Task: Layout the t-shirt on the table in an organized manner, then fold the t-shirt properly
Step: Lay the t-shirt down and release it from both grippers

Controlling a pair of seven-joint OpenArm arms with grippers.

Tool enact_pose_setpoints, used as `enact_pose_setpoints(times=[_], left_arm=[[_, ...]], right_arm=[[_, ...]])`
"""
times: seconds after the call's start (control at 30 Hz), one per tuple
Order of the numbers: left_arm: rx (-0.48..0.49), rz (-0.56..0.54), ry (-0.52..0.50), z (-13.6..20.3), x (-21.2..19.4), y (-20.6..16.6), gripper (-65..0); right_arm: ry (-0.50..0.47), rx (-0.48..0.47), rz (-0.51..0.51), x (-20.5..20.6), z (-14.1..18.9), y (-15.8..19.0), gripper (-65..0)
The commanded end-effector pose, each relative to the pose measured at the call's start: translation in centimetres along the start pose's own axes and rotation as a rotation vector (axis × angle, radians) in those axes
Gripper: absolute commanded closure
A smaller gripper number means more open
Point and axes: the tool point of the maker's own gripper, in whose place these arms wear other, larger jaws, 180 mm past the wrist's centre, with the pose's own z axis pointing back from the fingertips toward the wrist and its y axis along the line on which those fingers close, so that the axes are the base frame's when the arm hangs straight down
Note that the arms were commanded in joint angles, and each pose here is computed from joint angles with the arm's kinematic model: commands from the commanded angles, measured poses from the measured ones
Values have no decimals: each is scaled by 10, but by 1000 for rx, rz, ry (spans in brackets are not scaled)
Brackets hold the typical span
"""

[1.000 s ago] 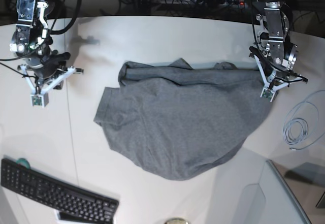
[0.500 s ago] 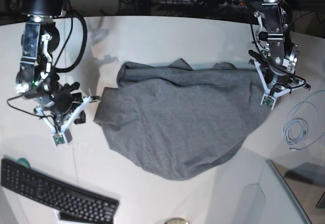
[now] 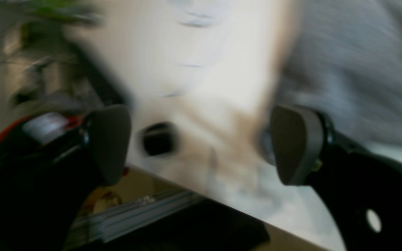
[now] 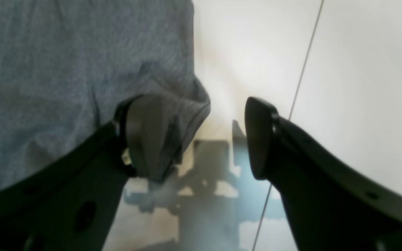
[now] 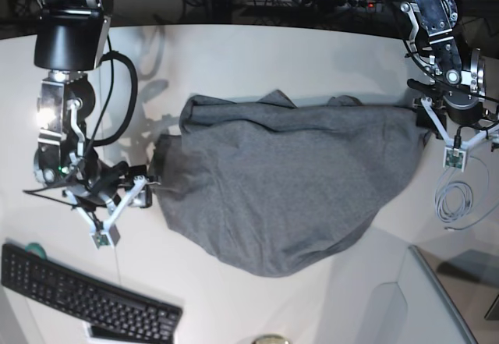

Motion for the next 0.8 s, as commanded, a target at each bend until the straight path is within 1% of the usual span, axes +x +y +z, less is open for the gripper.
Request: enact_pose_setpoints(times=[0.0,0.03,0.1,0.17,0.23,0.27,0.37,0.47,0.6,0.67,0.77], left_arm=[[-38,6,-49,8,15,-10,-558],[-98,-9,-66,13,22,-30,-525],[-217,-35,-99,23,36,-71,-418],[-308,-50,-122,32,47,-110,-240],[-372,-55,-132,39,54,-139,-20],[-404,-62,-135,43,55,-153,0],[-489,-99,-136,54,56,-190,0],[-541,-137,-132,64,49,-210,0],[-561,-150,-105,70,33,-216,0],[-565,-156,-93,72,26,-217,0],[-564,-160,-88,78,18,-214,0]], right_arm=[[-45,2,19,24,-1,-3,-356],[-22,8,24,23,-8,-3,-356],[0,22,11,18,-21,-4,-356],[10,30,-9,11,-31,-6,-357],[25,35,-24,5,-37,-7,-359],[39,38,-31,0,-40,-7,-359],[63,42,-43,-3,-45,-8,-360],[72,49,-47,-4,-48,-5,-360],[83,60,-47,-7,-49,-2,-360],[87,73,-51,-9,-51,6,-360],[127,86,-69,-24,-57,10,-360]])
